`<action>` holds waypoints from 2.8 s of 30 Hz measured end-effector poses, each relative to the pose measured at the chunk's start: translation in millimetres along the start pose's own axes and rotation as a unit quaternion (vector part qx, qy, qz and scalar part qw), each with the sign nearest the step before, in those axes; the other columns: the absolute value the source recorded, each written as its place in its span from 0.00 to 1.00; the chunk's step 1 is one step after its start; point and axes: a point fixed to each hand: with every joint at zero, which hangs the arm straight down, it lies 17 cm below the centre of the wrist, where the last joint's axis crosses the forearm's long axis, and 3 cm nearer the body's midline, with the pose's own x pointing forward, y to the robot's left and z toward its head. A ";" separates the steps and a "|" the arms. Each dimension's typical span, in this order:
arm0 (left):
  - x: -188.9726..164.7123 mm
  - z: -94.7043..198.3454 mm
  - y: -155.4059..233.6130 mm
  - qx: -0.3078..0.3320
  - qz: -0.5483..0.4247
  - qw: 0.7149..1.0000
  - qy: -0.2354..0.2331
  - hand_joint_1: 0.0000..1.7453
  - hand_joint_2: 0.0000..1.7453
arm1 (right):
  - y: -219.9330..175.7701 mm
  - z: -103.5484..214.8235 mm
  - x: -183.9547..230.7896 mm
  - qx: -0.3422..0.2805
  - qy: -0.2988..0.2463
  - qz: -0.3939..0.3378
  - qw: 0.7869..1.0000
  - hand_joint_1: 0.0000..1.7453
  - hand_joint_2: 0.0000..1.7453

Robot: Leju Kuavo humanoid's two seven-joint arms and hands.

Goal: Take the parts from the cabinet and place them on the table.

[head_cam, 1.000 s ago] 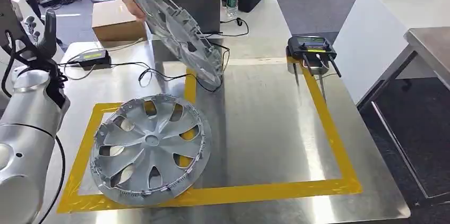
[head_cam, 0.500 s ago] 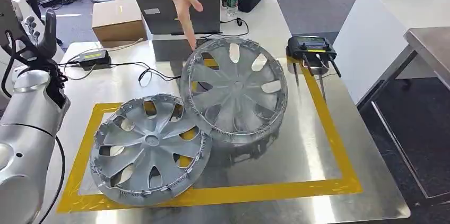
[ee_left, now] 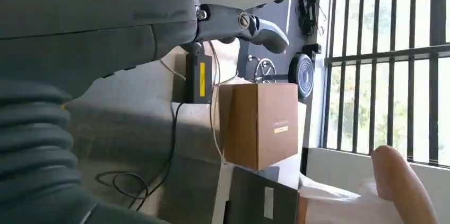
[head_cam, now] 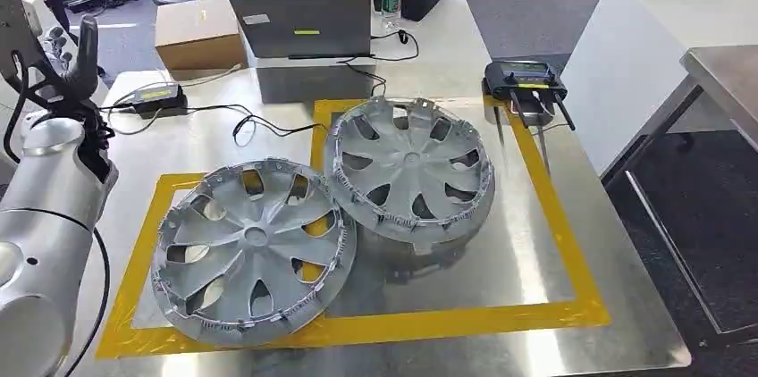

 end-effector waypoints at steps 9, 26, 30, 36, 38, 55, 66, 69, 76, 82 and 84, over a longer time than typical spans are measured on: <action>-3.4 -0.3 3.8 0.001 -0.003 1.000 0.002 0.00 0.00 | -0.1 0.0 0.2 0.000 0.000 0.000 1.000 0.00 0.00; 4.7 0.1 0.3 -0.011 -0.018 1.000 -0.023 0.00 0.00 | -0.7 0.1 2.0 0.000 -0.002 0.001 1.000 0.00 0.00; 7.7 -0.6 1.4 -0.008 -0.018 0.999 -0.027 0.00 0.00 | -1.5 0.3 2.0 -0.001 -0.002 0.001 1.000 0.00 0.00; 5.5 2.0 -5.2 -0.013 -0.016 0.999 -0.026 0.00 0.00 | -6.0 1.3 10.9 -0.004 -0.007 0.005 1.000 0.00 0.00; 3.8 2.6 -6.4 -0.014 -0.016 1.000 -0.023 0.00 0.00 | -7.3 1.6 14.5 -0.005 -0.010 0.006 1.000 0.00 0.00; 8.4 2.4 -10.5 -0.023 -0.018 0.999 -0.027 0.00 0.00 | -15.2 4.0 35.5 -0.011 -0.025 0.008 1.000 0.00 0.00; 12.2 4.9 -21.6 -0.033 -0.019 0.999 -0.031 0.00 0.00 | -17.1 4.6 37.7 -0.013 -0.028 0.006 1.000 0.00 0.00; 8.1 6.5 -23.1 -0.035 -0.027 0.999 -0.031 0.00 0.00 | -17.5 4.7 38.7 -0.013 -0.028 0.007 0.999 0.00 0.00; 13.0 6.0 -23.1 -0.034 -0.031 0.998 -0.039 0.00 0.00 | -19.6 5.4 41.9 -0.015 -0.031 0.008 0.999 0.00 0.00; 9.8 5.6 -19.2 -0.031 -0.033 0.998 -0.038 0.00 0.00 | -20.2 5.6 43.2 -0.015 -0.031 0.008 0.999 0.00 0.00; 11.6 5.3 -19.2 -0.032 -0.033 0.998 -0.040 0.00 0.00 | -20.4 5.7 43.9 -0.015 -0.032 0.008 0.999 0.00 0.00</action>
